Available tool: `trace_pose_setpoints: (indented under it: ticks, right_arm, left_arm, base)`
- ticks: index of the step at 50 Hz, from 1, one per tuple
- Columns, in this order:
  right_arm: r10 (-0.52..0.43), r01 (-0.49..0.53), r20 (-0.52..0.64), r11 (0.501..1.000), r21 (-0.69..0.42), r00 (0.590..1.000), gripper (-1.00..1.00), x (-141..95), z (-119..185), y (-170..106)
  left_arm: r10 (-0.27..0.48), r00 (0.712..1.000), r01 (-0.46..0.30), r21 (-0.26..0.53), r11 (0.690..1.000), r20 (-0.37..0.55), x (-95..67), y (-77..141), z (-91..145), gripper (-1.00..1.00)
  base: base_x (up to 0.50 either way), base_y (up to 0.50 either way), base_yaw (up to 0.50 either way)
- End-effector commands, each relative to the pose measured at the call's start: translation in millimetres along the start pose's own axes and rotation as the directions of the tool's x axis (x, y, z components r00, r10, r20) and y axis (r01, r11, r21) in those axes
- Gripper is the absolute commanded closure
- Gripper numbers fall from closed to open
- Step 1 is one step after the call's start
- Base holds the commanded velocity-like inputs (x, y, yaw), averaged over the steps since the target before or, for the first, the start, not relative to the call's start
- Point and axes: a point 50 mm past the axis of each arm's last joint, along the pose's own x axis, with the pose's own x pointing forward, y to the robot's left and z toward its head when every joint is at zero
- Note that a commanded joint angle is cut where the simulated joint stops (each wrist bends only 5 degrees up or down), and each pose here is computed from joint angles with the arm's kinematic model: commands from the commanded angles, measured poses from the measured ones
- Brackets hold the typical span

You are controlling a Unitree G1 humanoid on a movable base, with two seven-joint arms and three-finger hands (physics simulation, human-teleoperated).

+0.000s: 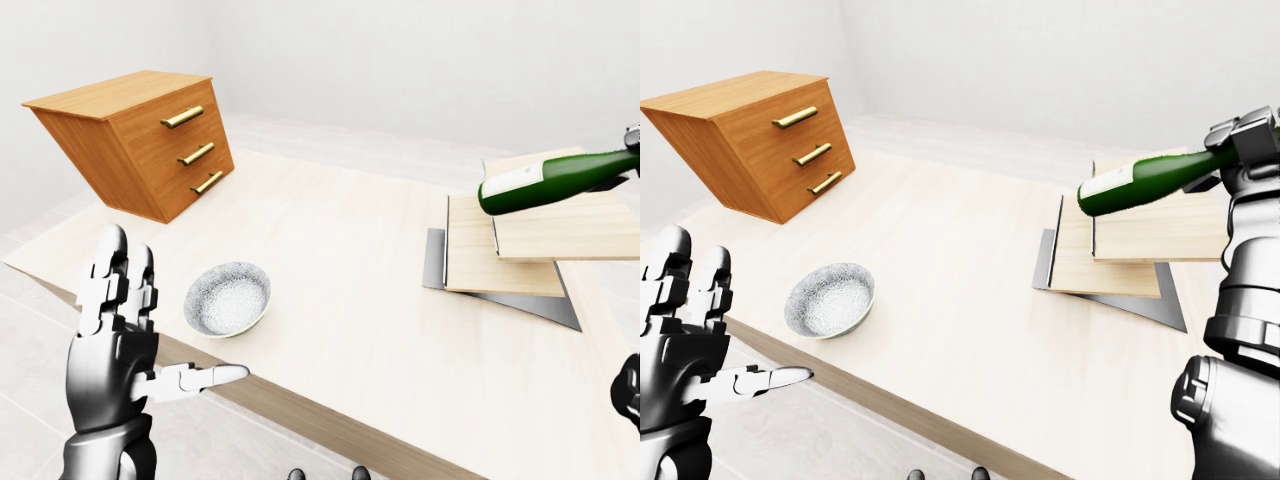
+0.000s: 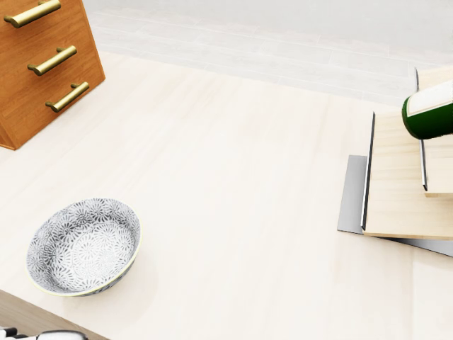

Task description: Put the wine bottle on the wine rack.

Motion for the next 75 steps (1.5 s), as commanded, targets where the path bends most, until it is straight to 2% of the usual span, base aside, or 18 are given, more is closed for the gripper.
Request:
trace_pose_setpoints:
  ticks: [1, 8, 24, 35, 41, 55, 64, 75]
  right_arm:
    - [0.019, -0.019, 0.001, 1.000, -0.002, 1.000, 1.00, 3, 1, 0]
    - [0.012, -0.012, -0.015, 1.000, -0.022, 1.000, 1.00, 2, -3, -6]
    - [-0.033, 0.031, 0.030, 0.998, 0.053, 0.999, 1.00, -5, 4, -6]
    - [-0.054, 0.054, -0.002, 0.997, 0.063, 0.999, 1.00, -7, -6, -12]
    - [-0.074, 0.072, 0.015, 0.993, 0.088, 0.997, 1.00, -9, -1, -12]
    - [-0.076, 0.076, -0.040, 0.997, -0.009, 0.996, 1.00, -5, -11, -26]
    - [-0.101, 0.099, -0.047, 0.994, -0.050, 0.994, 1.00, -5, -7, -38]
    - [-0.132, 0.130, -0.042, 0.990, -0.048, 0.990, 1.00, -7, -5, -46]
  left_arm:
    - [-0.001, 1.000, 0.001, -0.002, 1.000, -0.006, -0.6, -1, -1, -1.00]
    - [-0.001, 1.000, 0.001, 0.001, 1.000, 0.001, -0.9, -1, 1, -1.00]
    - [-0.007, 1.000, 0.007, -0.001, 1.000, -0.007, -0.2, -3, -1, -1.00]
    - [-0.008, 1.000, 0.008, 0.002, 1.000, -0.005, -0.4, -2, 0, -1.00]
    - [-0.008, 1.000, 0.008, 0.003, 1.000, -0.010, -0.5, -2, -1, -1.00]
    - [-0.012, 1.000, 0.012, 0.003, 1.000, -0.019, -0.9, -3, -3, -1.00]
    - [-0.013, 0.999, 0.013, 0.004, 1.000, -0.032, -1.6, -4, -5, -1.00]
    - [-0.016, 1.000, 0.016, 0.010, 1.000, -0.013, 0.1, -6, -2, -1.00]
  base:
    - [0.00, 0.00, 0.00]
    - [0.00, 0.00, 0.00]
    - [0.00, 0.00, 0.00]
    - [0.00, 0.00, 0.00]
    - [0.00, 0.00, 0.00]
    - [0.00, 0.00, 0.00]
    - [0.00, 0.00, 0.00]
    - [0.00, 0.00, 0.00]
